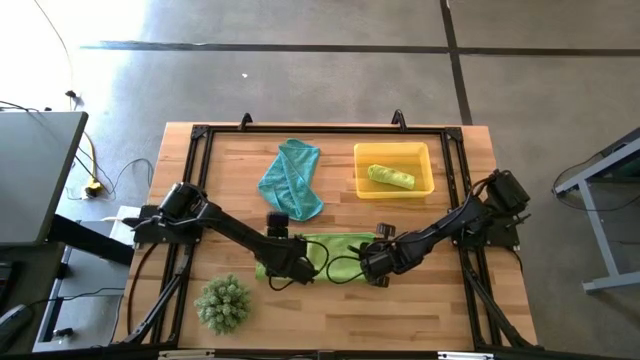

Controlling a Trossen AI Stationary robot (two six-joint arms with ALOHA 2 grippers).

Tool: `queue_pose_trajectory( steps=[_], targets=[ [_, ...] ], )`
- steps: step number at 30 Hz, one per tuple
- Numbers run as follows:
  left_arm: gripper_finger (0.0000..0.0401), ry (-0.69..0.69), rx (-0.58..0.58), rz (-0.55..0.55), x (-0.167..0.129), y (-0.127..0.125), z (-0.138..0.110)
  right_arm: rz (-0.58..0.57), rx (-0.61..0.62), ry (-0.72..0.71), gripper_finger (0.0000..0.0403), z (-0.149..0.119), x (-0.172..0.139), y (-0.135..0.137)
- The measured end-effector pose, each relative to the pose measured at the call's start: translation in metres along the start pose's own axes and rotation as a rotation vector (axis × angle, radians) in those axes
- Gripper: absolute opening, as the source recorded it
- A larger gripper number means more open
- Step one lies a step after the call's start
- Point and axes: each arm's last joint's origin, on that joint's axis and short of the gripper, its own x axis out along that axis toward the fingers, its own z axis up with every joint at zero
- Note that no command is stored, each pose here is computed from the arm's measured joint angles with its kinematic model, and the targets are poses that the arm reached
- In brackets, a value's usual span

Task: Roll microfiber towels into tight, uniform cylinder then place into a basket
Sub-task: Roll the green towel

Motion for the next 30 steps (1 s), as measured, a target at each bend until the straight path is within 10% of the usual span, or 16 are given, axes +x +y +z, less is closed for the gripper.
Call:
queue_pose_trajectory(
  steps=[12,22,30],
  targets=[
    [0.0110,-0.082,-0.160,-0.329,-0.004,-0.016,0.018,-0.413,-0.136,-0.002,0.0121,-0.011,-0.003,-0.023],
    [0.0110,-0.131,-0.177,-0.412,-0.007,-0.022,0.024,-0.079,0.230,0.034,0.0121,-0.014,-0.029,-0.011],
    [0.0110,-0.134,-0.171,-0.406,0.000,-0.026,0.020,-0.083,0.377,-0.025,0.0121,-0.022,-0.018,0.015]
  ],
)
